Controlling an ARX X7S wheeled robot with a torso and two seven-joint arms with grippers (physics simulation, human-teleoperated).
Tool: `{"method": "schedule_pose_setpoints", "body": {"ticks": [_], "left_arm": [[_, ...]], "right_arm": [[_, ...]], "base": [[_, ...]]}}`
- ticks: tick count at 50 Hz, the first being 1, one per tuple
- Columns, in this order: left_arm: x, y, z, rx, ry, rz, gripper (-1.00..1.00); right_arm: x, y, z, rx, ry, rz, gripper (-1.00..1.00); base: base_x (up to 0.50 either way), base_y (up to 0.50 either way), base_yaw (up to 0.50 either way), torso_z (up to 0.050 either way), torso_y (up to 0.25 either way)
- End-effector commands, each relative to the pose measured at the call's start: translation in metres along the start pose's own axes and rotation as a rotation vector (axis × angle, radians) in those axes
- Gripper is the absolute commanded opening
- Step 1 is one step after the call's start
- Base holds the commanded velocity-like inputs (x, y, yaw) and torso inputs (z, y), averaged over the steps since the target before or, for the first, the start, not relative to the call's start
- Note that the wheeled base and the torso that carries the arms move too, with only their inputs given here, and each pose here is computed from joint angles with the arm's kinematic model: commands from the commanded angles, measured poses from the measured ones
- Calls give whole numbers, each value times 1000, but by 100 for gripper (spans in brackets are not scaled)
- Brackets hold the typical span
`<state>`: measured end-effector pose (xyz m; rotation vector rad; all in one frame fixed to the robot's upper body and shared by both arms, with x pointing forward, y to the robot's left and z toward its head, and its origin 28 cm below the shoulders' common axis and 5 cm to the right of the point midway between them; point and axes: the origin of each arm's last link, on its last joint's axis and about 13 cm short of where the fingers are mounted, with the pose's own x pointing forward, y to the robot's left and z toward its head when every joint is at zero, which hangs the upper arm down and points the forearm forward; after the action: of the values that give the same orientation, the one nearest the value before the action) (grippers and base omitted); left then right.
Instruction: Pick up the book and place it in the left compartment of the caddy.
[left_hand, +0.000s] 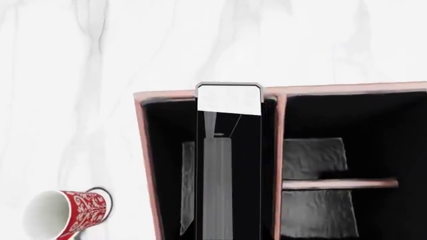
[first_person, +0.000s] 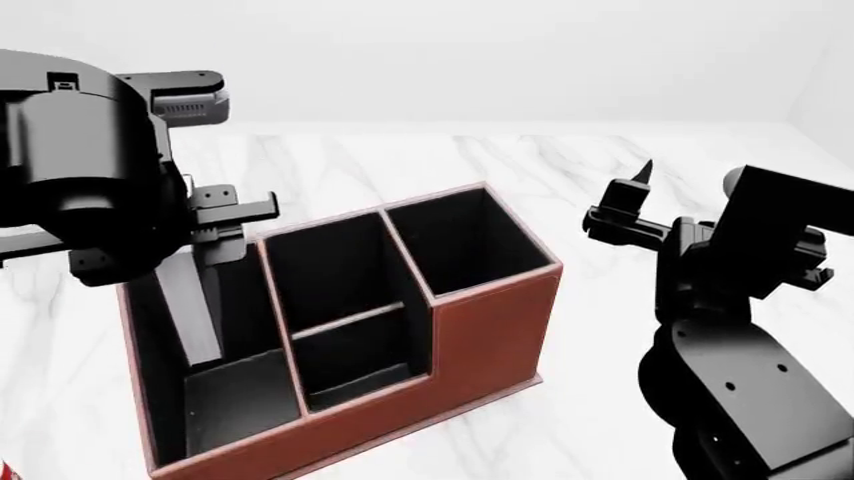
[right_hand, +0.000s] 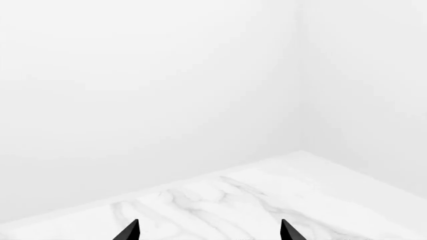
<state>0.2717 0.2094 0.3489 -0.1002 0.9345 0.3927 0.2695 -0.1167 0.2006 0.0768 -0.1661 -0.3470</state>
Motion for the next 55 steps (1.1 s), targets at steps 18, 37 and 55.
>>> {"method": "schedule_pose_setpoints", "body": {"ticks": [18,37,55], "left_arm": [[60,-9,-21,-1,53,-4,-100],[81,-7,-34,10,61,43,-100],[103,-9,-58,-2,-14,77,-100]], "right_arm": [[0,-1,-3,3,6,-5,100],[0,-2,-2,5,5,-10,100],[-1,-3,-6,6,10,-15,100]], "base": [[0,0,0,0,1],[0,0,0,1,1],[0,0,0,1,1]]}}
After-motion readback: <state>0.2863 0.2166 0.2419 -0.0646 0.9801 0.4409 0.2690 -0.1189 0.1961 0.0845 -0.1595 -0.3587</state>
